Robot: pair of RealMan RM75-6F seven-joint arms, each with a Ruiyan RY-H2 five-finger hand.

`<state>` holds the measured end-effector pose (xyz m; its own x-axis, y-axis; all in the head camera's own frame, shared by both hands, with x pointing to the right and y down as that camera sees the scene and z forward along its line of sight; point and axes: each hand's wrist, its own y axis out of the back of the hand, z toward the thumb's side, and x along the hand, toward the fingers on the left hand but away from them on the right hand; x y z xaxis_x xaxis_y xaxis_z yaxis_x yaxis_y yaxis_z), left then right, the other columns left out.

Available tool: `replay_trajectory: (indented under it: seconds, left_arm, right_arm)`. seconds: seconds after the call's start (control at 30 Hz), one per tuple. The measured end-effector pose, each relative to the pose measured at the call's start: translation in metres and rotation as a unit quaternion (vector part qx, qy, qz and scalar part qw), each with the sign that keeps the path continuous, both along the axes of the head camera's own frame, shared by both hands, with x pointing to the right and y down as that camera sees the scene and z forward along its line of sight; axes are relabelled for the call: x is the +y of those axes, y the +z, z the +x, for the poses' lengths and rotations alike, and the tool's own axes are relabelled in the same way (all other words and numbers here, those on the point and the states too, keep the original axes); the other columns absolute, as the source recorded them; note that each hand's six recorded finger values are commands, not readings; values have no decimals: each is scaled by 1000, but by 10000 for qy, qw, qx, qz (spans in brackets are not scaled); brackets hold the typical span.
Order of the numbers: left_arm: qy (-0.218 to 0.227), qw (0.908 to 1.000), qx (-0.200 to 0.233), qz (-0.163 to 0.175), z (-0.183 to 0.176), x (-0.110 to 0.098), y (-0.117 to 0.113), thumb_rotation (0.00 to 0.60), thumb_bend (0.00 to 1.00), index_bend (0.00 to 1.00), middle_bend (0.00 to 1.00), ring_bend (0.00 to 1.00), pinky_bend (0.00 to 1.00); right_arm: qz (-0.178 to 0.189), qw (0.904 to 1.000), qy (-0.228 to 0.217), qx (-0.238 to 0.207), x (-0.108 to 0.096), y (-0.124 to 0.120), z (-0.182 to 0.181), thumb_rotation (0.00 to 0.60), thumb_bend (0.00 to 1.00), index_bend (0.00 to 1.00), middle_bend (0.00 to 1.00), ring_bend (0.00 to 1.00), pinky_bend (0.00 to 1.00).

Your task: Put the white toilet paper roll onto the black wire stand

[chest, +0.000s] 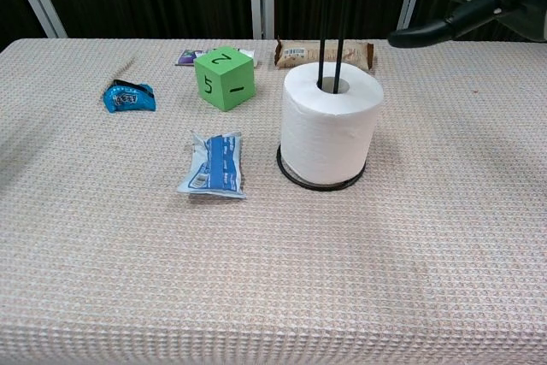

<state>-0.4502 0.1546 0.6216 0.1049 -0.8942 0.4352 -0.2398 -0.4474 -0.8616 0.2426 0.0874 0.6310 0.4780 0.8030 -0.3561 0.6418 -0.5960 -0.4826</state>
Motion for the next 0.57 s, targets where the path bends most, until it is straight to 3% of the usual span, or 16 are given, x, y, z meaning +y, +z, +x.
replay_trajectory:
  seconds: [0.1,0.2,0.3,0.33,0.43,0.57]
  left_arm:
    - [41,9999,-104,71,-2,5,-6,157,0,68,27,31,209]
    - [62,9996,-231,123,-5,14,-12,160,0,68,27,32,209]
    - [82,9991,-407,122,-8,26,-16,159,0,69,27,31,209]
    - [83,9988,-468,103,-10,31,-17,159,0,68,27,31,209]
    - [47,9977,-675,32,-16,47,-21,160,0,68,27,32,209]
    - [-2,9965,-835,6,-21,67,-25,162,0,68,27,31,209]
  right_arm:
    - [419,9964,-117,724,8,0,25,600,50,0,0,0,0]
    - [946,9794,-141,1779,19,-1,58,600,60,0,0,0,0]
    - [1359,9423,-20,3058,41,-4,106,600,61,0,0,0,0]
    - [1443,9244,55,3531,52,-6,125,600,61,0,0,0,0]
    - [1455,8849,156,4422,78,-11,167,600,61,0,0,0,0]
    - [1286,8552,429,5002,116,-23,213,600,62,0,0,0,0]
